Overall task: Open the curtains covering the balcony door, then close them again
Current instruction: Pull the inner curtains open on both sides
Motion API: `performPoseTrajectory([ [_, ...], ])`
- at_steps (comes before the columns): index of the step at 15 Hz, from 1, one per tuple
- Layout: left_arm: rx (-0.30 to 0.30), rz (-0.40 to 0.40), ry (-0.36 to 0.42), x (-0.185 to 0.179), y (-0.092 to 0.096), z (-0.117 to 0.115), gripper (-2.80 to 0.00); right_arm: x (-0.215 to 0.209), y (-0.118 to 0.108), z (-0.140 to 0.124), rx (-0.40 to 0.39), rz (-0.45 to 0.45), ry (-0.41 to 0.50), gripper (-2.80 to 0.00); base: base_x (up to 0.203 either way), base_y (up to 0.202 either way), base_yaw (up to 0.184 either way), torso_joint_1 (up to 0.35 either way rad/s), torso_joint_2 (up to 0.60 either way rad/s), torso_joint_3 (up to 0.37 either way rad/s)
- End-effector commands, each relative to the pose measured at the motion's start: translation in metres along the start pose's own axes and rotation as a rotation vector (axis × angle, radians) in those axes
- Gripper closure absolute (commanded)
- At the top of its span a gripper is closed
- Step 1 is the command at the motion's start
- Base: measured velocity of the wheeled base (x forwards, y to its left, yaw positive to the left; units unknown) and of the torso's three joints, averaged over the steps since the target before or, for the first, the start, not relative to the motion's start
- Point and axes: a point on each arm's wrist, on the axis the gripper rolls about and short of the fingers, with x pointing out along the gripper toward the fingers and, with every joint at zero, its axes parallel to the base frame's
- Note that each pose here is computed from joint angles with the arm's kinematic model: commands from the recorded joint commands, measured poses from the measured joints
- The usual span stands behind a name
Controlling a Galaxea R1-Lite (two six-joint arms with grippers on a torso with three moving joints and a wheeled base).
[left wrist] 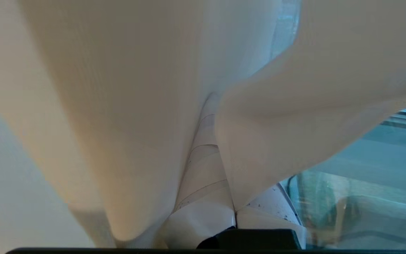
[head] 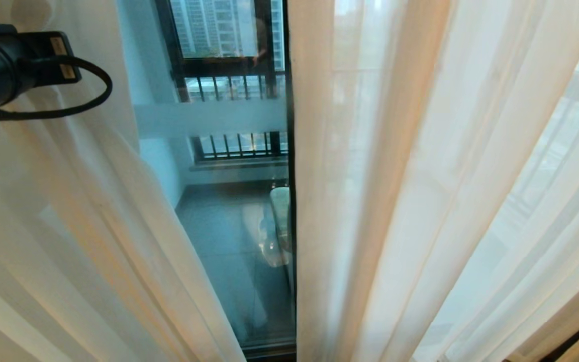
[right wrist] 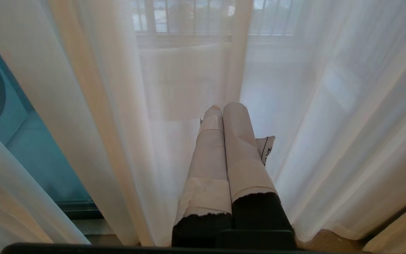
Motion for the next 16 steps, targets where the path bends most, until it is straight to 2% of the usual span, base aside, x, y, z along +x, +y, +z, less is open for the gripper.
performPoseTrajectory([
  [1, 0.001, 0.006, 0.001, 0.0008, 0.0003, -0.0006, 0.0, 0.0001, 0.0, 0.0, -0.001, 0.001, 0.001, 0.0, 0.0, 0.186, 0.0, 0.003, 0.01, 0.002],
  [16, 0.002, 0.013, 0.002, -0.0039, 0.0048, -0.0014, 0.0, 0.0001, 0.0, 0.0, -0.001, 0.001, 0.001, 0.0, 0.0, 0.19, 0.001, 0.003, 0.0, 0.002],
])
